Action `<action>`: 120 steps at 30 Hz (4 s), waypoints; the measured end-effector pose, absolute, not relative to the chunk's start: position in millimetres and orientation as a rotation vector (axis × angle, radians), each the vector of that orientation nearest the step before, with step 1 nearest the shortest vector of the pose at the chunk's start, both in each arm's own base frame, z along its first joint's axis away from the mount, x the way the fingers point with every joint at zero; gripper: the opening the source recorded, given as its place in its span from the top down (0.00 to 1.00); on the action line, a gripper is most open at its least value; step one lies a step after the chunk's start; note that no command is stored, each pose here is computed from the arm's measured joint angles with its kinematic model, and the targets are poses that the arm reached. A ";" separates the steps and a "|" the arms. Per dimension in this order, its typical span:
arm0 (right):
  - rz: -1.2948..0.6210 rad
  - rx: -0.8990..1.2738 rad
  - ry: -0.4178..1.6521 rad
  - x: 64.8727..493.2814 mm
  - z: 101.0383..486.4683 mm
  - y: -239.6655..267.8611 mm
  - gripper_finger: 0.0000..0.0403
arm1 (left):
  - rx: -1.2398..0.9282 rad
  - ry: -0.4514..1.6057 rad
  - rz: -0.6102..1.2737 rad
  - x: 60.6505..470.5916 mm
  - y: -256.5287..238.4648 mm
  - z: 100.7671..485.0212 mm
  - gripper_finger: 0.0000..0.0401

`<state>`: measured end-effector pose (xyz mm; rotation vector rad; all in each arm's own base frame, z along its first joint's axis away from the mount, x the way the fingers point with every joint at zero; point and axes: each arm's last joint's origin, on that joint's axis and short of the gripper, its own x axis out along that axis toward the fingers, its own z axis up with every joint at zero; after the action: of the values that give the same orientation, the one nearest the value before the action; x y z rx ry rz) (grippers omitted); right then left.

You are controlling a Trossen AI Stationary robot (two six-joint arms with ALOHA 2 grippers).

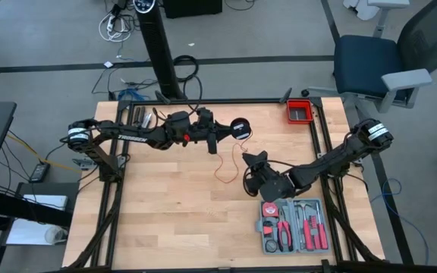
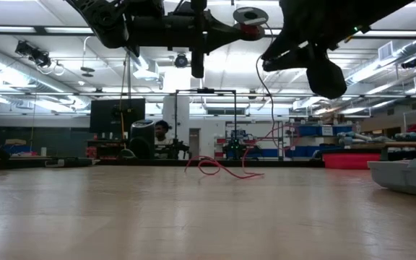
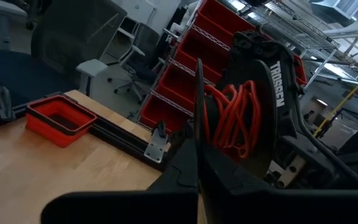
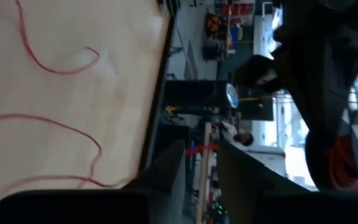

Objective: Coil cords
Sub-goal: Coil the wire

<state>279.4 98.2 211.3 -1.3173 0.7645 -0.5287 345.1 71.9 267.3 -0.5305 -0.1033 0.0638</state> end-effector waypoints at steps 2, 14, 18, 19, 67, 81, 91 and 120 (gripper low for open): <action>-0.510 -1.287 0.753 280.9 210.8 96.0 0.79 | -0.512 -0.104 0.072 345.1 72.1 267.2 0.99; -0.394 -0.978 0.816 300.3 248.4 76.5 0.79 | -0.485 -0.091 0.051 345.1 71.8 266.6 0.99; -0.322 -0.947 0.880 300.0 262.4 74.1 0.79 | -0.485 -0.092 0.049 345.0 72.0 266.7 0.99; -0.320 -0.948 0.879 300.4 266.6 74.8 0.79 | -0.486 -0.092 0.048 345.0 72.2 266.8 0.99; -0.173 -1.280 0.804 306.7 303.3 79.3 0.72 | -0.482 -0.064 0.051 345.1 72.2 264.1 0.99; -0.287 -0.461 0.515 259.2 365.8 38.0 0.72 | -0.387 -0.040 0.057 345.2 72.2 262.0 0.99; -0.194 -0.253 0.530 258.1 364.5 17.7 0.72 | -0.363 -0.039 0.058 345.2 72.2 261.9 0.99; -0.125 -0.140 0.440 247.8 379.2 2.5 0.71 | -0.364 -0.029 0.060 345.2 72.2 260.9 0.99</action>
<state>247.8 2.5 379.2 -0.1402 0.4405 -0.1246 345.2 72.2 260.9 -0.3642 -0.0286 0.0599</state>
